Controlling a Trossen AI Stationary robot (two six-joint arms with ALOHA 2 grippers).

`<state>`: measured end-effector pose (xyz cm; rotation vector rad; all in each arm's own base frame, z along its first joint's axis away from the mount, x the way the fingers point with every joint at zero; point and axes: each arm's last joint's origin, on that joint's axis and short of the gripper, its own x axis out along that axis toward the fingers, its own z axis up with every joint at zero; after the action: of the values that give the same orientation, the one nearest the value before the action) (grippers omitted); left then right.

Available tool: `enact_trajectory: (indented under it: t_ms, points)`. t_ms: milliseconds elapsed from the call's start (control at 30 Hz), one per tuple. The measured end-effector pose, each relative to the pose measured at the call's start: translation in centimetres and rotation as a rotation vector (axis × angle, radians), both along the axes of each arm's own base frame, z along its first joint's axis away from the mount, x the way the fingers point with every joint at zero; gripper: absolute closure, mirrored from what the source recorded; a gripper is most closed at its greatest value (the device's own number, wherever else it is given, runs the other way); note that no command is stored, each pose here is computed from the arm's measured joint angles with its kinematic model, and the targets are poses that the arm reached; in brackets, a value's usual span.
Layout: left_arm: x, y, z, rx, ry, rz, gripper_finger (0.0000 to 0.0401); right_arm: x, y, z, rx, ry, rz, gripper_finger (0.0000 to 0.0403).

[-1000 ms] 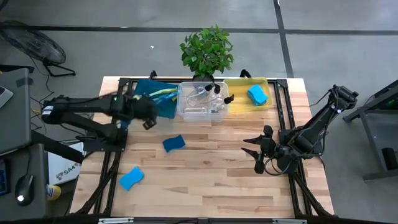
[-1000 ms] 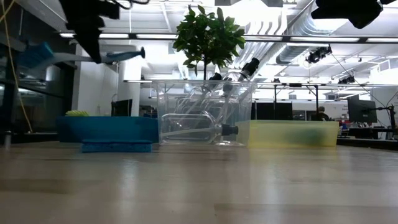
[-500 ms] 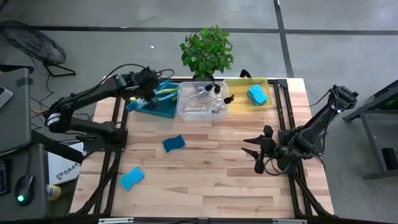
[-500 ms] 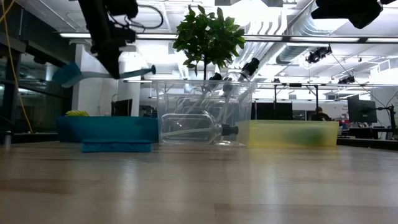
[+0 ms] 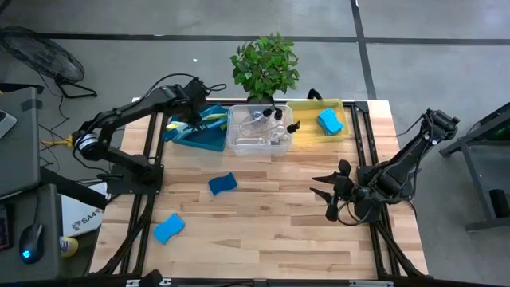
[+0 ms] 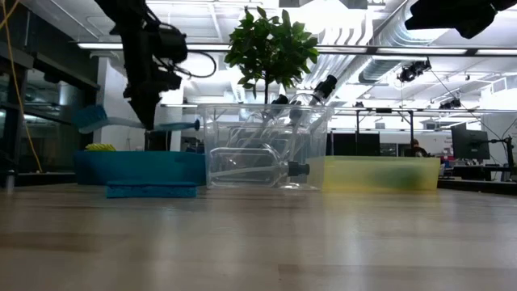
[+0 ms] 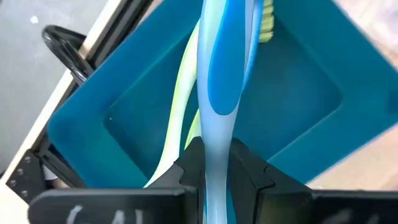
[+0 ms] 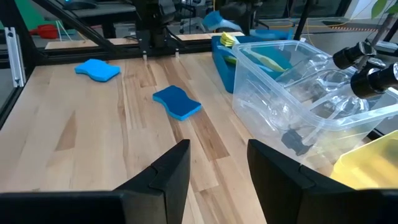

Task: Pick & Place Kitchen Sink Supplies
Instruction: Put the blue dish brush into the blue bin

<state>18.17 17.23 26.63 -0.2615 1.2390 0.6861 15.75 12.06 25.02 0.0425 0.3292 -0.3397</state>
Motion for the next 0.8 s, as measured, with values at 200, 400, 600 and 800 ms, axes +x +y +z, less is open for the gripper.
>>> enact_trajectory:
  t_ms: [200, 400, 600, 800]
  points:
    - [1.2, 1.2, -1.8, -0.053, 0.000, -0.048, 0.0362, 0.0, 0.0, 0.0, -0.008, -0.008, -0.014, 0.0249]
    - [2.0, 1.9, -3.2, -0.095, 0.010, -0.061, 0.0362, 0.0, -0.1, 0.0, -0.007, -0.013, -0.022, 0.0249]
    - [2.3, 2.2, -3.9, -0.109, 0.022, -0.061, 0.0362, 0.0, -0.1, 0.0, -0.006, -0.014, -0.023, 0.0249]
    - [2.4, 2.2, -4.2, -0.127, 0.020, -0.065, 0.0362, 0.0, -0.1, 0.0, -0.003, -0.013, -0.021, 0.0249]
